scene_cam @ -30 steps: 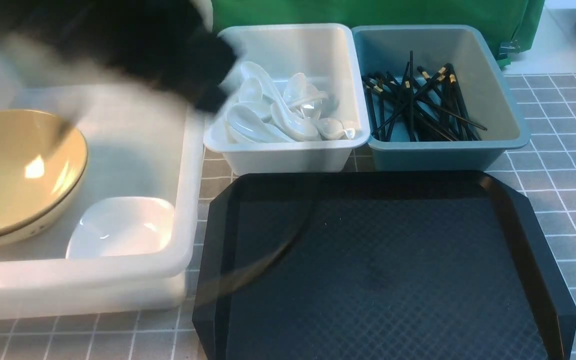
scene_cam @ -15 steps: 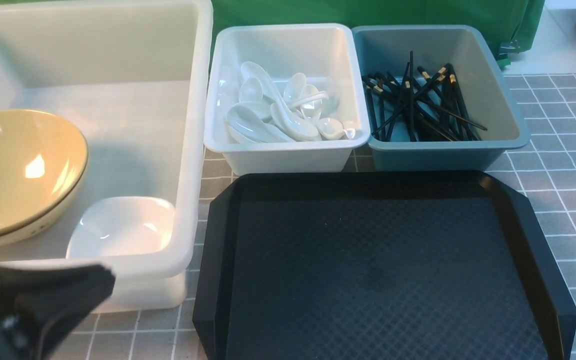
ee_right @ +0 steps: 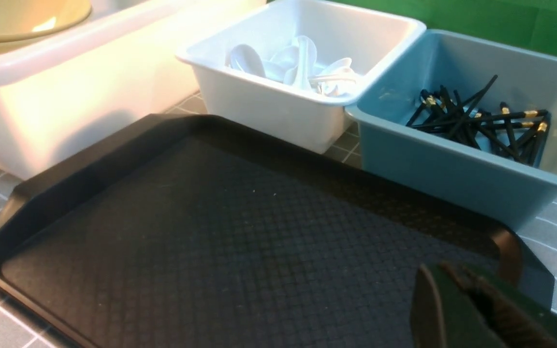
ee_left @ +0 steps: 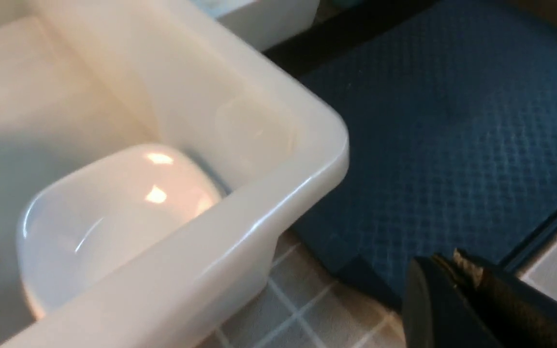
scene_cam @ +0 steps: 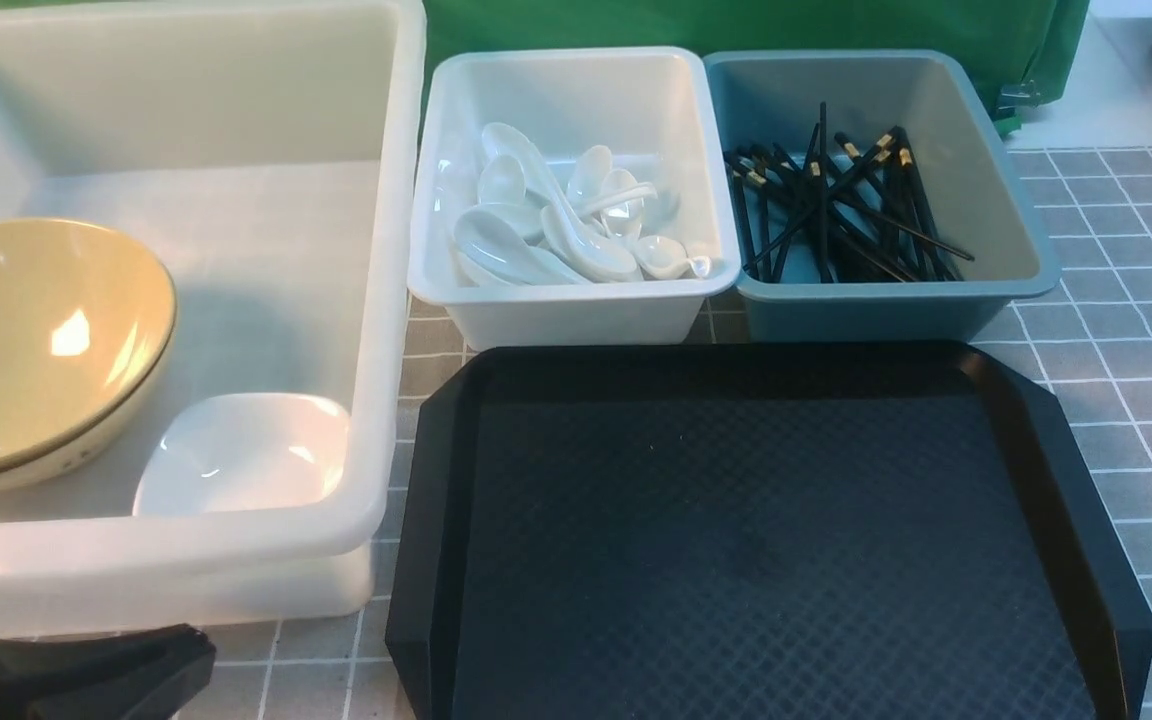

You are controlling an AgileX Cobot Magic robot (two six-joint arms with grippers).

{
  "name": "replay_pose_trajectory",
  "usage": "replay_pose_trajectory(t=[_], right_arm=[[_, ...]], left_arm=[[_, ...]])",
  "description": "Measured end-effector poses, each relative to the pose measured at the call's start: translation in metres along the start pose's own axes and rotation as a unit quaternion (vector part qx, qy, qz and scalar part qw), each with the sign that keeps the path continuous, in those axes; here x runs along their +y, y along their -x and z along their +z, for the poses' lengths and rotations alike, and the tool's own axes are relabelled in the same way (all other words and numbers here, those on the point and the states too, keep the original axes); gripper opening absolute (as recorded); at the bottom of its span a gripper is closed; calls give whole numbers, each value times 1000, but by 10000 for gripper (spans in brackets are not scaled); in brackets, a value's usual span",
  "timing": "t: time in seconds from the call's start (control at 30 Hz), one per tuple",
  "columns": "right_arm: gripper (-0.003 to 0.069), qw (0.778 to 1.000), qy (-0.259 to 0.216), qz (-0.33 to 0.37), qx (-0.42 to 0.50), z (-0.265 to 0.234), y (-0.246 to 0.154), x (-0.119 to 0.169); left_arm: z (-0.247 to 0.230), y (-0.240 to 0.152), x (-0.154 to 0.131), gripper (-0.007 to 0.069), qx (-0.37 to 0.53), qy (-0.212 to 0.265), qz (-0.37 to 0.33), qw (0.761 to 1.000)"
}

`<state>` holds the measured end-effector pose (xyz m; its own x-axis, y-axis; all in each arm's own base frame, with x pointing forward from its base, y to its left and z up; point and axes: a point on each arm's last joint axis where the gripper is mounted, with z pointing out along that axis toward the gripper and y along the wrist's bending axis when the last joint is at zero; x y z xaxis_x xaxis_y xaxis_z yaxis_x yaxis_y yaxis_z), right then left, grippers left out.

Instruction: On grey table put chopsticks spoon bowls plates into blue grey white boxes.

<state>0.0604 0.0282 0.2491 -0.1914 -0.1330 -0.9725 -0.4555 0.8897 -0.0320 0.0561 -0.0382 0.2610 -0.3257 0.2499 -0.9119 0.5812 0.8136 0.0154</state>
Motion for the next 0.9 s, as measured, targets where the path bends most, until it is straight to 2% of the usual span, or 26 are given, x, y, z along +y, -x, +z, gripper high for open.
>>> replay_pose_trajectory(t=[0.1, 0.2, 0.27, 0.33, 0.37, 0.47, 0.57, 0.67, 0.9], right_arm=[[44, 1000, -1, 0, 1, 0, -1, 0], [45, 1000, -1, 0, 1, 0, -1, 0], [45, 1000, -1, 0, 1, 0, -1, 0], [45, 1000, -1, 0, 1, 0, -1, 0], [45, 1000, -1, 0, 1, 0, -1, 0], [45, 1000, -1, 0, 3, 0, -1, 0], [45, 1000, -1, 0, 3, 0, -1, 0], [45, 1000, -1, 0, 3, 0, -1, 0], [48, 1000, -1, 0, 3, 0, -1, 0]], left_arm=[[-8, -2, 4, -8, -91, 28, -1, 995], [-14, -8, 9, -8, -162, 84, 23, 983], [-17, -18, 12, -8, -204, 143, 28, 968], [-11, -32, 17, -8, -201, 195, -2, 960], [-9, -36, 17, -8, -197, 198, -8, 960], [9, -70, 25, -8, -145, 251, -76, 954], [15, -86, 26, -8, -85, 263, -108, 955], [15, -87, 25, -8, -78, 262, -95, 957], [17, -86, 22, -8, -76, 228, -69, 968]])
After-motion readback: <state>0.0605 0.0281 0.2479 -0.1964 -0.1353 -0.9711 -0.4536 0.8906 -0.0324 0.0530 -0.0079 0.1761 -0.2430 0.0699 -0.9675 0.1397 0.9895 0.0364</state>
